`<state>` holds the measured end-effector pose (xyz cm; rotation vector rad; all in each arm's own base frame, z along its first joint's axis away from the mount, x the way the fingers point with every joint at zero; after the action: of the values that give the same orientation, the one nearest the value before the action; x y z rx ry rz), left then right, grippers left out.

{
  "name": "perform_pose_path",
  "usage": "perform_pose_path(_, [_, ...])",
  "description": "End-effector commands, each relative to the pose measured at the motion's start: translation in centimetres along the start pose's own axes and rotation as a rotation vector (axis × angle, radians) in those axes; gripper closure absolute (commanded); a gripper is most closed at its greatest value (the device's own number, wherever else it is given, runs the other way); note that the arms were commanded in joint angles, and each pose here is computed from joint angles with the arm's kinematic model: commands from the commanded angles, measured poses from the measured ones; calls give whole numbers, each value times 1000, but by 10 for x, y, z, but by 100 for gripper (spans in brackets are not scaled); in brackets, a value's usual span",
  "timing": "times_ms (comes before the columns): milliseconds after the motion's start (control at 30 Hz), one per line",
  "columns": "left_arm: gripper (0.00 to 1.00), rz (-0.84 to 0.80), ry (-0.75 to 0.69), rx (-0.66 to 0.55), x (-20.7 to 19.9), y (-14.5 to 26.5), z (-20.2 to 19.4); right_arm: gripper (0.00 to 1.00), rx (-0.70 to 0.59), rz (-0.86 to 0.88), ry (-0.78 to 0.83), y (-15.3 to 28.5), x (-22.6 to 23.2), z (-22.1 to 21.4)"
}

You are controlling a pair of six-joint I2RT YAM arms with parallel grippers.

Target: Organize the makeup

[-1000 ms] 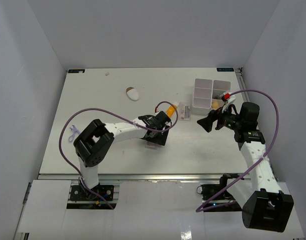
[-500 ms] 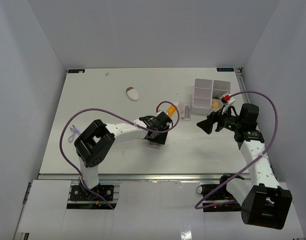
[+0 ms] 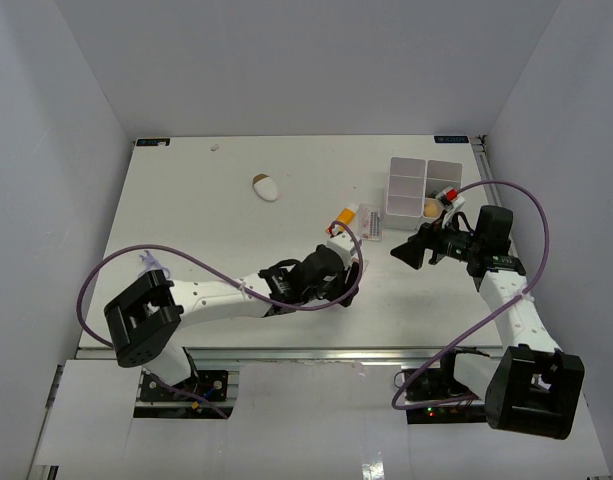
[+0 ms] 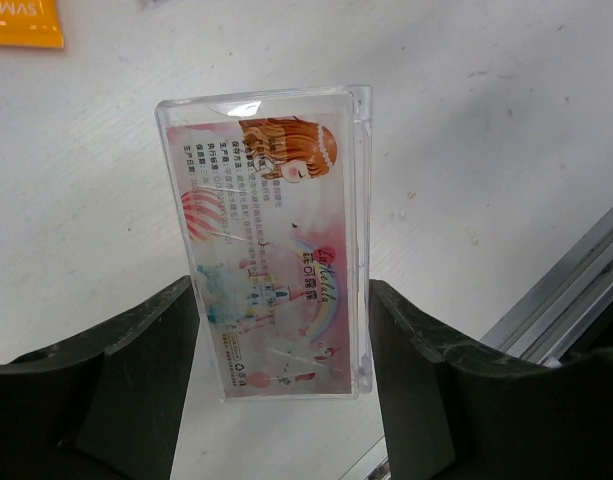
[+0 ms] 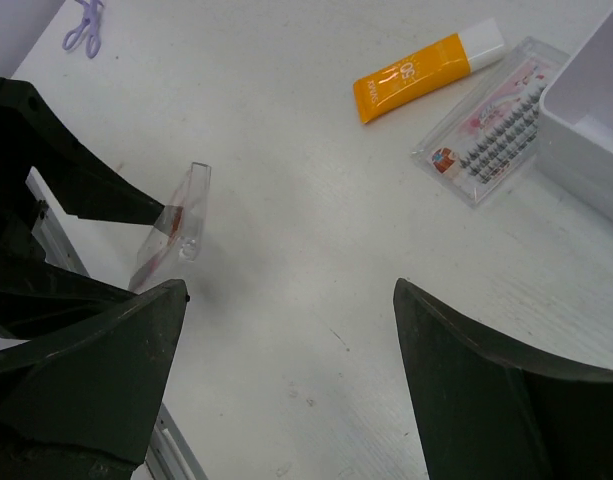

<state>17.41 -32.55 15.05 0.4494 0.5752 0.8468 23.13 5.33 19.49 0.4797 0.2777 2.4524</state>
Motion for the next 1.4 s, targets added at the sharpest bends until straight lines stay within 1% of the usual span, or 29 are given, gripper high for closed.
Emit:
perform_pose_path(0, [75, -148, -27, -193, -23, 7, 25, 10, -30, 77, -43, -3, 2, 13])
perform_pose_path(100, [75, -181, -54, -210, -31, 5, 25, 9, -33, 119, -57, -7, 5, 15])
perform_pose_path(267, [75, -190, -95, -220, -44, -5, 33, 7, 0, 186, -118, -19, 13, 15])
perform_pose_path(400, [76, -177, -121, -227, -48, -12, 37, 2, 16, 201, -139, -24, 16, 15])
perform_pose_path(500, [76, -170, -131, -238, -51, -17, 42, 2, 27, 201, -149, -27, 18, 13])
perform_pose_path(667, [76, -167, -149, -255, -56, -21, 51, 34, 53, 206, -160, -33, 21, 9])
perform_pose_path(733, [75, -163, -157, -265, -58, -22, 54, 42, 58, 211, -166, -34, 22, 8])
perform_pose_path(833, [75, -169, -162, -270, -60, -22, 57, 49, 61, 223, -172, -34, 22, 8])
perform_pose_path(933, [75, -160, -168, -267, -59, -23, 57, 64, 61, 252, -174, -35, 23, 10])
perform_pose_path(1000, [73, -153, -169, -266, -58, -23, 56, 70, 60, 272, -170, -35, 24, 11])
perform_pose_path(1033, [68, -151, -169, -265, -58, -22, 56, 75, 57, 282, -161, -34, 24, 14])
perform_pose_path(1067, [66, -149, -169, -265, -57, -22, 55, 77, 54, 291, -155, -34, 24, 14])
perform_pose_path(1100, [58, -148, -169, -263, -56, -21, 55, 78, 50, 304, -144, -34, 25, 16])
perform_pose_path(1233, [12, -148, -157, -271, -54, -15, 55, 85, 27, 334, -70, -32, 26, 25])
perform_pose_path(1300, [4, -147, -155, -274, -52, -10, 55, 86, 17, 327, -37, -31, 23, 31])
perform_pose_path(1367, [2, -148, -162, -271, -51, -3, 56, 87, 5, 305, 20, -30, 19, 41])
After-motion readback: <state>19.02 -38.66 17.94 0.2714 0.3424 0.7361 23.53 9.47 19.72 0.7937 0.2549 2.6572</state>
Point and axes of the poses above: each gripper's point midway between its finger pads, its own y axis back along the fingers, its own x axis along the line the jaws close on, z = x × y, the point moved 8 cm from there along y, back along the fingers, and after that the axes turned 8 degrees about y, right-handed, at the moved point
